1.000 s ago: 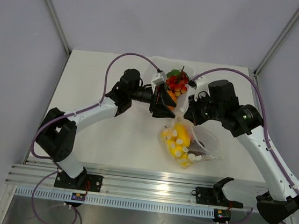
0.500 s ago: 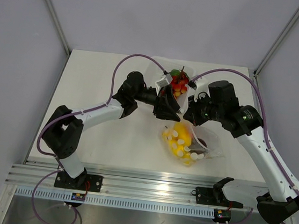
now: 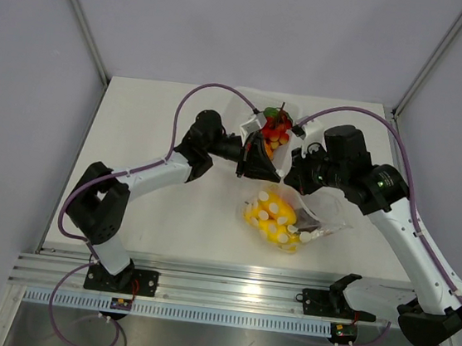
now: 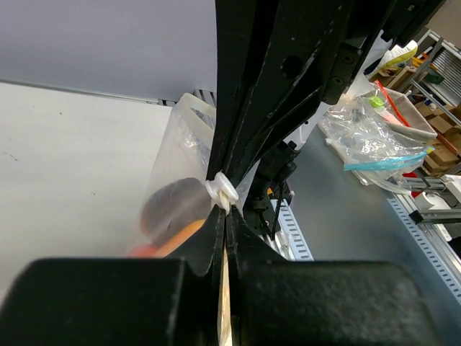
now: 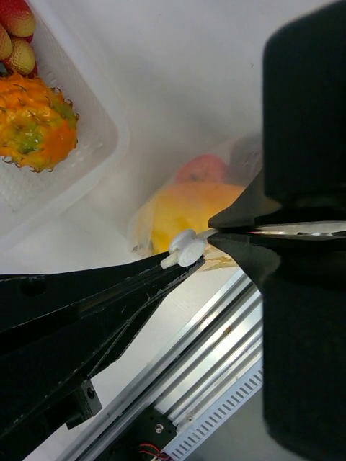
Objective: Place the food in the zip-top bag and seal the zipper
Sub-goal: Zip the zipper food storage bag at the center of the board.
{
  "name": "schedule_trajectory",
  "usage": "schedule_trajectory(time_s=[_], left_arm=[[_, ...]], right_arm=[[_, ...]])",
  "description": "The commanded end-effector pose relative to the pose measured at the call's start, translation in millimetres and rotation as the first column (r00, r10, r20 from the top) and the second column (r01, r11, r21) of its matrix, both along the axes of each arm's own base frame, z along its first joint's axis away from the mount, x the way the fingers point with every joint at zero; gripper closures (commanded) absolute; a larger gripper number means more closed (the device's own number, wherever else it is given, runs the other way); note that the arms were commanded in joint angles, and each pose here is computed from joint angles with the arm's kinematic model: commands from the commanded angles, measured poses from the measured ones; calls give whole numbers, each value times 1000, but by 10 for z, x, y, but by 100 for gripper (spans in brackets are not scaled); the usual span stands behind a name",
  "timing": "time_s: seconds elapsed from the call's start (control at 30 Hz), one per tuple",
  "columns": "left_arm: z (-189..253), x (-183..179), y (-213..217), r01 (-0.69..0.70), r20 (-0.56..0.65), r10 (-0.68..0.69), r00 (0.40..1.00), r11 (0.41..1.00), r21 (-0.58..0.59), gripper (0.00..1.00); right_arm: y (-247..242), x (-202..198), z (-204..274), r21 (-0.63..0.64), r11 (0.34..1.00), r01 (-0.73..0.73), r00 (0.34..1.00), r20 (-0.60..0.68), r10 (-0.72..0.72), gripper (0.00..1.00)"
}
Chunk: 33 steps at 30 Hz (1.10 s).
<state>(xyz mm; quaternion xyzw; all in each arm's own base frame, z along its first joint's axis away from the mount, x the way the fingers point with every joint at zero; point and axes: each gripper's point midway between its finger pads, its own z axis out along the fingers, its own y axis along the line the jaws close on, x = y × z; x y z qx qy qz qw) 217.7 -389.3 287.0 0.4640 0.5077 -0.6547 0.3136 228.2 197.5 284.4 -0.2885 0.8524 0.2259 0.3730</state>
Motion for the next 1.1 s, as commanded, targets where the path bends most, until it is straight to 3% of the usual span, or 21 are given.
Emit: schedule_trajectory(time_s=[0.0, 0.13, 0.17, 0.27, 0.37, 0.8, 1.07], left_arm=[[182, -42, -22, 40, 71, -37, 997, 999, -30, 100], [159, -72, -2, 56, 78, -54, 995, 998, -18, 100], [162, -90, 7, 69, 84, -68, 994, 997, -15, 100], [154, -109, 24, 87, 101, -86, 991, 996, 2, 100], [160, -114, 40, 93, 129, -95, 987, 995, 22, 100], [154, -165, 121, 94, 193, -104, 976, 994, 61, 100], [187, -157, 120, 84, 198, -95, 976, 995, 60, 100]], right_arm=[[44, 66, 202, 44, 999, 4, 997, 79, -7, 88], [59, 42, 288, 58, 998, -15, 995, 94, 9, 65], [81, 26, 341, 68, 997, -36, 994, 105, 29, 54], [113, 11, 409, 76, 995, -66, 991, 121, 57, 40], [141, 28, 426, 79, 994, -77, 991, 120, 68, 35], [240, 80, 449, 183, 975, -123, 992, 55, 114, 47], [309, 9, 254, 198, 966, -166, 983, -38, 177, 45]])
